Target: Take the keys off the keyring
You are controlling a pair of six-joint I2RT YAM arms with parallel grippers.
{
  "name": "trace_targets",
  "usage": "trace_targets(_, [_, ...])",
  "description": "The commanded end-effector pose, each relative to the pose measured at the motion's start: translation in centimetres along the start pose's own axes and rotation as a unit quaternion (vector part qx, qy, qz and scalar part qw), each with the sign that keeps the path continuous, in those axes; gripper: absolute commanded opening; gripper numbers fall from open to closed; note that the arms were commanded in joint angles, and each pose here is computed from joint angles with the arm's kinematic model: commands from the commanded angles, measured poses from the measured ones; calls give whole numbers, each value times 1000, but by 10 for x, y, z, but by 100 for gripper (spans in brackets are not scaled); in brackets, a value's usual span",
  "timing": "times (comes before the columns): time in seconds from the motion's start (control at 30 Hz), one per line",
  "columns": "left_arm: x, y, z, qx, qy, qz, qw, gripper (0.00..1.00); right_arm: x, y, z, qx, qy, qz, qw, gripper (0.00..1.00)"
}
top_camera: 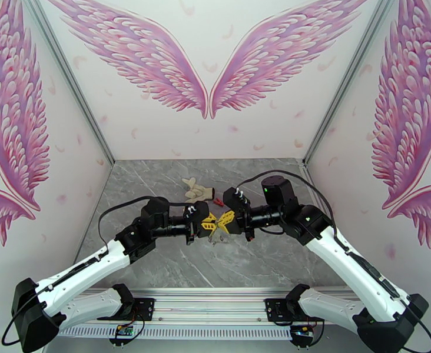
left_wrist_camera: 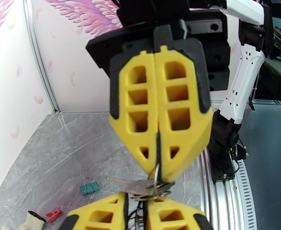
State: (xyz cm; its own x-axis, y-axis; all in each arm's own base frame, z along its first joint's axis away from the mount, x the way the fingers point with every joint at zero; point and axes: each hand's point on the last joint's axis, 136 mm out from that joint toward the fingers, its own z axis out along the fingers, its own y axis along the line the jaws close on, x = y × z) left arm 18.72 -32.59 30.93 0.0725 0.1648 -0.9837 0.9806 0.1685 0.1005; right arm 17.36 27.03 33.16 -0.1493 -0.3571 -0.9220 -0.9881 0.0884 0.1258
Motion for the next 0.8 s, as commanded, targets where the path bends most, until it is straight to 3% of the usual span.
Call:
trace_targets(0.0, [-6, 3, -2, -14, -21, -3, 1000, 16, -6, 4, -1, -2, -14, -10, 1000, 0])
trace_targets(0.33, [-11, 6, -7, -32, -35, -12, 999, 7, -5, 2, -3, 12, -12, -14, 1000, 0])
trace_targets(0.77, [-25, 14, -16, -62, -79, -76, 992, 1, -4, 1, -9, 34, -7, -25, 999, 0])
